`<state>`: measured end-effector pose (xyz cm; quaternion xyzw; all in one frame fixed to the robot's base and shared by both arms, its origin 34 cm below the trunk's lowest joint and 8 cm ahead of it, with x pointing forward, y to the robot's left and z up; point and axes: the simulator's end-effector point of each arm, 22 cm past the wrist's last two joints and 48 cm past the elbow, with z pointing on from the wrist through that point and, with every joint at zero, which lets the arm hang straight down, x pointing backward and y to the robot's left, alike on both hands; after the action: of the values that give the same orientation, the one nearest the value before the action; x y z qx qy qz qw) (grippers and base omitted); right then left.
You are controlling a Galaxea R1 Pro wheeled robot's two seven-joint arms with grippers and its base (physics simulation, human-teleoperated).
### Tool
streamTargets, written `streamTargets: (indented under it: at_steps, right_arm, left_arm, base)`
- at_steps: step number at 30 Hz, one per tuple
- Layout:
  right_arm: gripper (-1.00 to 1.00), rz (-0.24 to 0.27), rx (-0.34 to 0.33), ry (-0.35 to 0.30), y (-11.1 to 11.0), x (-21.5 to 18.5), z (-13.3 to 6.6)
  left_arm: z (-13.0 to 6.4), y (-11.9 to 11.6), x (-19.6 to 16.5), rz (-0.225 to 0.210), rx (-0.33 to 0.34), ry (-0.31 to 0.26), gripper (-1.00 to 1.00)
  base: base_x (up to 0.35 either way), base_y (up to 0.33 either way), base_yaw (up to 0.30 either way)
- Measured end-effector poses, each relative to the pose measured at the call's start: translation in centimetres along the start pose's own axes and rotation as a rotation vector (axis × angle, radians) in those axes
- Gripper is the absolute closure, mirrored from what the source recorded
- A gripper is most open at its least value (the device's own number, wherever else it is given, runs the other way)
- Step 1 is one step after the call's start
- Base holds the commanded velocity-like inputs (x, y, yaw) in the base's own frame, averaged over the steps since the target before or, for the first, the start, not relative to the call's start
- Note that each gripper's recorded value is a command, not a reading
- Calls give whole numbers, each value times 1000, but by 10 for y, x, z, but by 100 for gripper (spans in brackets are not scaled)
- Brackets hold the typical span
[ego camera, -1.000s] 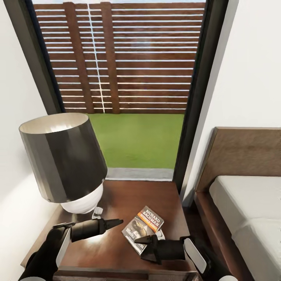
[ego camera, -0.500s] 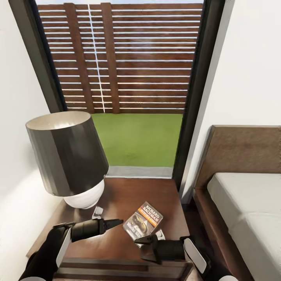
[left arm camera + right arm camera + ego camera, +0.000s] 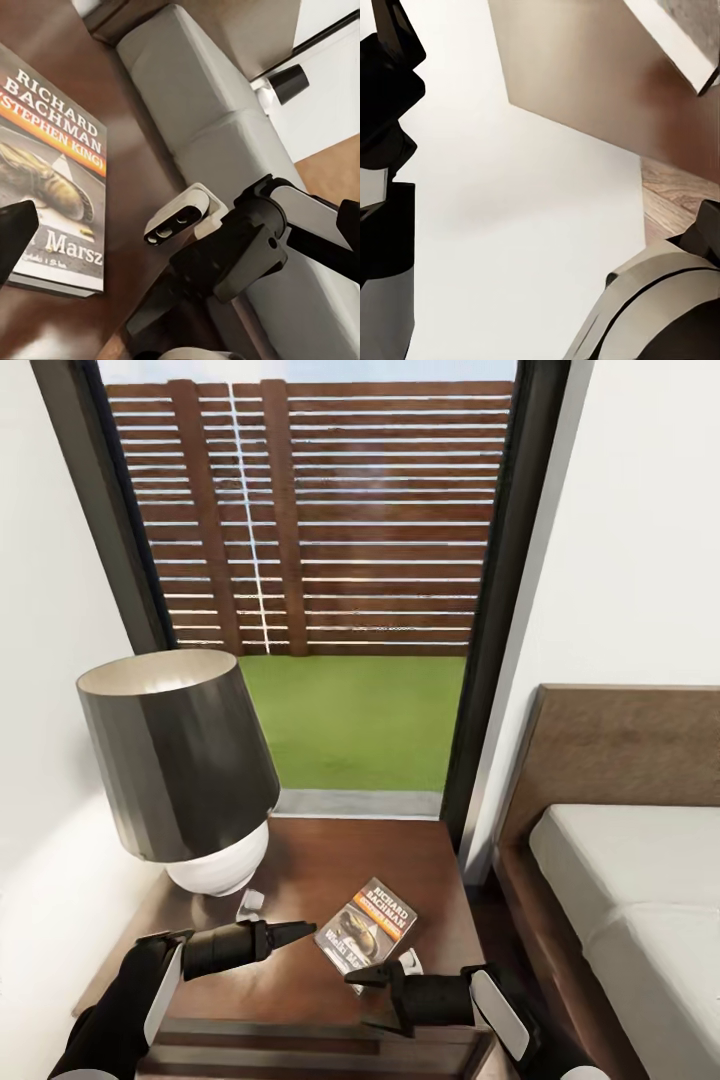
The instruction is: In the bedroom, move the book from the bed onto either nightstand, and place the two sandals side by side next to the bed.
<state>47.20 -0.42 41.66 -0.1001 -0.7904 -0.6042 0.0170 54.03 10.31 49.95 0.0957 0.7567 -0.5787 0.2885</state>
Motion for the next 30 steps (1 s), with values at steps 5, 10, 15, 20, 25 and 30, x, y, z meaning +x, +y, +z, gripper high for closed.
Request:
streamTargets:
  at_steps: [5, 10, 15, 20, 25, 30]
  right_arm:
    - [-100, -20, -3, -5, 8, 0, -2]
    - [-100, -39, -6, -10, 17, -1, -4]
    - [-100, -59, -8, -15, 25, -1, -6]
    - [-100, -62, -8, -17, 36, -2, -9]
    - [-100, -62, -8, -16, 47, -3, -12]
    - [-100, -62, -7, -16, 58, -5, -15]
  left_arm:
    - [-1, -8, -5, 19, 4, -6, -100]
    - [-3, -16, -11, 38, 8, -12, -100]
    - [-5, -25, -16, 57, 12, -18, -100]
    - [-6, -33, -24, 62, 14, -19, -100]
    - [-7, -41, -32, 61, 14, -19, -100]
    - [-6, -49, -40, 60, 16, -19, -100]
  base:
    - [0, 0, 0]
    - [0, 0, 0]
    - [0, 0, 0]
    - [0, 0, 0]
    - [0, 0, 0]
    - [0, 0, 0]
